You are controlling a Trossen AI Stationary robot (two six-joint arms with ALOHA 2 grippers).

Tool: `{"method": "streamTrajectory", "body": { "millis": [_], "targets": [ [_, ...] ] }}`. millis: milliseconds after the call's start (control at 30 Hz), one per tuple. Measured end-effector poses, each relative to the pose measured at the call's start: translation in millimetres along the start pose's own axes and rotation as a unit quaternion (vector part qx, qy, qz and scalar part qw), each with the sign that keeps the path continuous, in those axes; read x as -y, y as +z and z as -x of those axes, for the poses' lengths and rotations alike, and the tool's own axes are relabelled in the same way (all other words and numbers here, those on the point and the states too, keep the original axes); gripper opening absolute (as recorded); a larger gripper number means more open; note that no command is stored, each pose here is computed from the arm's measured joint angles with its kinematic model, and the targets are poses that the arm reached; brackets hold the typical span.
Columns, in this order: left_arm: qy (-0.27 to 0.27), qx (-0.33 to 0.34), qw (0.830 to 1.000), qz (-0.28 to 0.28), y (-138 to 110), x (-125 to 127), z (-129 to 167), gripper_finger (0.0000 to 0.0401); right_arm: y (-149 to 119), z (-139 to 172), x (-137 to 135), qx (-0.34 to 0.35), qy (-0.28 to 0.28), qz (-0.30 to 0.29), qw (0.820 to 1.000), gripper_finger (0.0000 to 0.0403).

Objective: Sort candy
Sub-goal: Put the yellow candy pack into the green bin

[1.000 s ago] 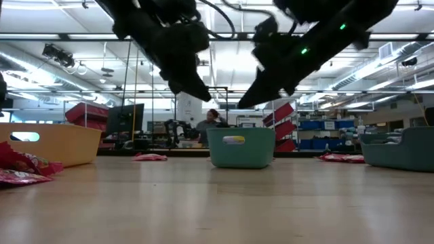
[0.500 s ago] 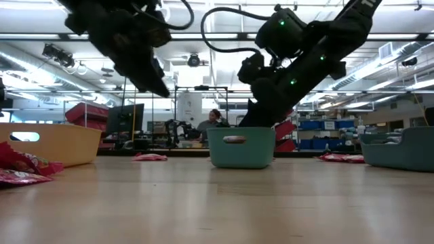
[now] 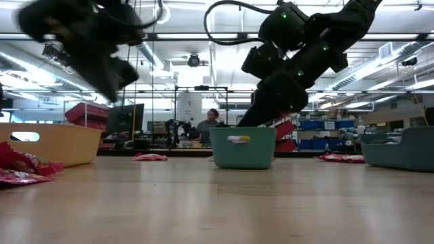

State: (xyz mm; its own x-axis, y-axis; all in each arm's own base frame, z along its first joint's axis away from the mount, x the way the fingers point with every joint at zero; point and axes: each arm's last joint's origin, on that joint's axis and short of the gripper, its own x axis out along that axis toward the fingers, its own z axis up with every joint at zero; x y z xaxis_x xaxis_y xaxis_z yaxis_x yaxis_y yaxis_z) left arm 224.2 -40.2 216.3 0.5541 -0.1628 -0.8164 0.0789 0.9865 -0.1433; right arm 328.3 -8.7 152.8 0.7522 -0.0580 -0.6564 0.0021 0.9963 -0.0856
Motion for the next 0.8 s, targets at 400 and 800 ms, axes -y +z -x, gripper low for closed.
{"method": "streamTrajectory", "body": {
  "millis": [400,800],
  "targets": [
    [-0.072,-0.090,0.992,0.051,-35,79,0,0.0035,17,21,-21,0.046,0.016,-0.030,0.998,0.0064],
    [-0.082,-0.170,0.978,0.087,-62,126,-45,0.0136,17,23,-35,0.047,-0.003,-0.013,0.999,0.0096]
  ]
}}
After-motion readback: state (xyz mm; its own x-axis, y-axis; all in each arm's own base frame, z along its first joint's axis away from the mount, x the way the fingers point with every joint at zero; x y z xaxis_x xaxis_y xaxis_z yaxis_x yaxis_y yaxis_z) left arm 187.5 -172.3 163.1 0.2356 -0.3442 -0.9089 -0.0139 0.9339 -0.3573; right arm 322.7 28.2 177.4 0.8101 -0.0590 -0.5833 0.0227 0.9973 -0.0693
